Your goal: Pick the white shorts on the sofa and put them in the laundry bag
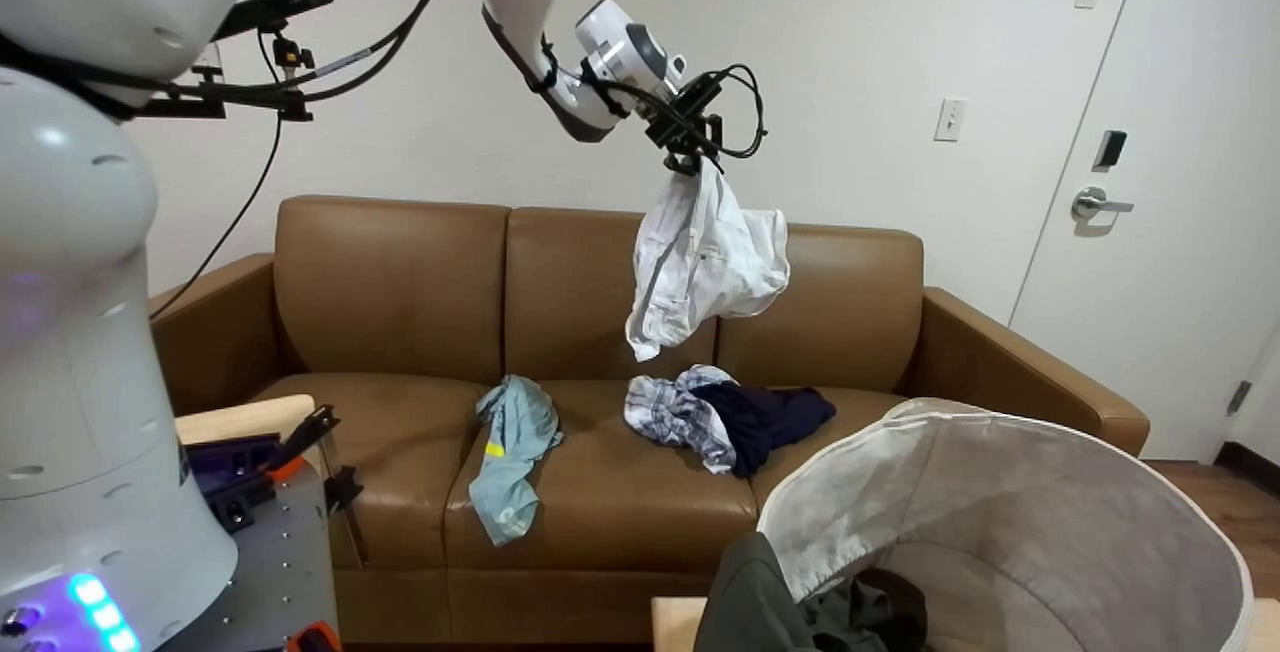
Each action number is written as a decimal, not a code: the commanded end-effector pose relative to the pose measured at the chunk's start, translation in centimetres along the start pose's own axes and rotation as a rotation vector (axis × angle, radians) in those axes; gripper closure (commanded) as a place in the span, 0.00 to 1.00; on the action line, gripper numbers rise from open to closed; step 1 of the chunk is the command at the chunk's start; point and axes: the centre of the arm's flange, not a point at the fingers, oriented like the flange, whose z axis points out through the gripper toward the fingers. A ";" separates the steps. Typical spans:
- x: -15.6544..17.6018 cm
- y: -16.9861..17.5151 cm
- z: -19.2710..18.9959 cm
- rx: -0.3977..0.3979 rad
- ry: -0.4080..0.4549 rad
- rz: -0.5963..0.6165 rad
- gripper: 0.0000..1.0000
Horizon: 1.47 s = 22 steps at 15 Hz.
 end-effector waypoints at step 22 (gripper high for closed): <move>-11.9 10.5 -22.4 -0.527 -0.452 0.253 0.98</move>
